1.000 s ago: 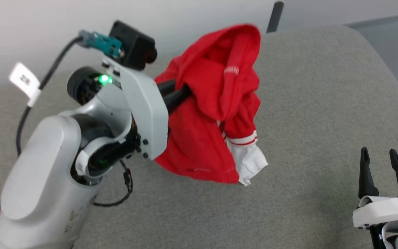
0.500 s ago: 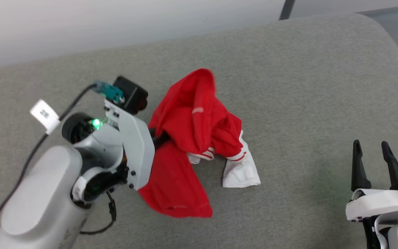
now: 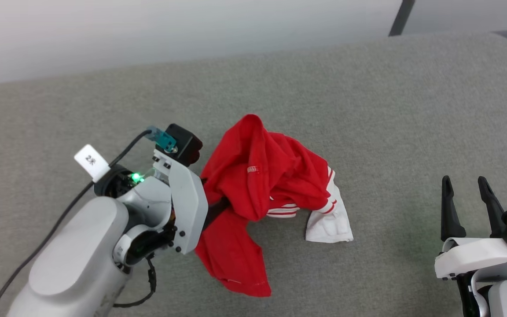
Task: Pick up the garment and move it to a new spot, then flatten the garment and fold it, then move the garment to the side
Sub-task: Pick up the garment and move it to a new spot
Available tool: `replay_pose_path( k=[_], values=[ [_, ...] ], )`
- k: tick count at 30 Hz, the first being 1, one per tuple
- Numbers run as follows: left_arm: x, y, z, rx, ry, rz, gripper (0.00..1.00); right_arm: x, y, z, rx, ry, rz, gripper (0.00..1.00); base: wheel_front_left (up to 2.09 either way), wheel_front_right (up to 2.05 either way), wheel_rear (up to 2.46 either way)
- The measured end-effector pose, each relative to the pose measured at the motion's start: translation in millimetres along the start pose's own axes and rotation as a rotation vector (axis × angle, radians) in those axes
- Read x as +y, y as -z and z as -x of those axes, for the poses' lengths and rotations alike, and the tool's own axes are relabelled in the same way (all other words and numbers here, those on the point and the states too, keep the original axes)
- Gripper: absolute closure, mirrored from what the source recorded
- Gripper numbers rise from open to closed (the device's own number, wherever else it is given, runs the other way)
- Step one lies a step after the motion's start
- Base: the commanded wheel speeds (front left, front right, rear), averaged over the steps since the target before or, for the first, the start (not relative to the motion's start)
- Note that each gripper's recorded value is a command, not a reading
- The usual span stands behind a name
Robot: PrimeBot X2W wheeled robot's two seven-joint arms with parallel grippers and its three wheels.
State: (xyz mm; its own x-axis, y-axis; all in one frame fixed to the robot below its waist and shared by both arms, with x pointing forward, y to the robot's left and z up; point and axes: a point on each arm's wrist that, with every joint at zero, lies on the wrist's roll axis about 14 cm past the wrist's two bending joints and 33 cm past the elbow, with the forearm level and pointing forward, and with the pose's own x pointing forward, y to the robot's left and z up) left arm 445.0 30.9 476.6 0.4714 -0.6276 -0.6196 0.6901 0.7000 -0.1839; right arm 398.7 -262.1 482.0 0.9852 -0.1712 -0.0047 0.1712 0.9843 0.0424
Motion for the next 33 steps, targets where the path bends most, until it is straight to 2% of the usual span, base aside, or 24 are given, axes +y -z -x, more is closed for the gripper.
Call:
replay_pose_path(
  k=[10,17,21,33],
  values=[
    [7.6,-19.6,43.1,-0.135,-0.091,-0.047,0.00,18.1,-15.8,9.3,-0.034,-0.065,-0.001,0.00,0.00,0.00,0.00],
    [14.0,-27.6,85.0,-0.323,-0.175,-0.035,0.00,35.6,-28.5,19.7,-0.061,-0.127,-0.005,0.00,0.00,0.00,0.00],
    [21.8,-35.9,115.9,-0.485,-0.254,-0.023,0.00,48.9,-36.2,21.9,-0.078,-0.172,-0.009,0.00,0.00,0.00,0.00],
    [43.1,14.3,181.1,-0.705,-0.471,0.056,0.00,83.9,-40.5,26.3,-0.085,-0.275,-0.018,0.00,0.00,0.00,0.00]
  ],
)
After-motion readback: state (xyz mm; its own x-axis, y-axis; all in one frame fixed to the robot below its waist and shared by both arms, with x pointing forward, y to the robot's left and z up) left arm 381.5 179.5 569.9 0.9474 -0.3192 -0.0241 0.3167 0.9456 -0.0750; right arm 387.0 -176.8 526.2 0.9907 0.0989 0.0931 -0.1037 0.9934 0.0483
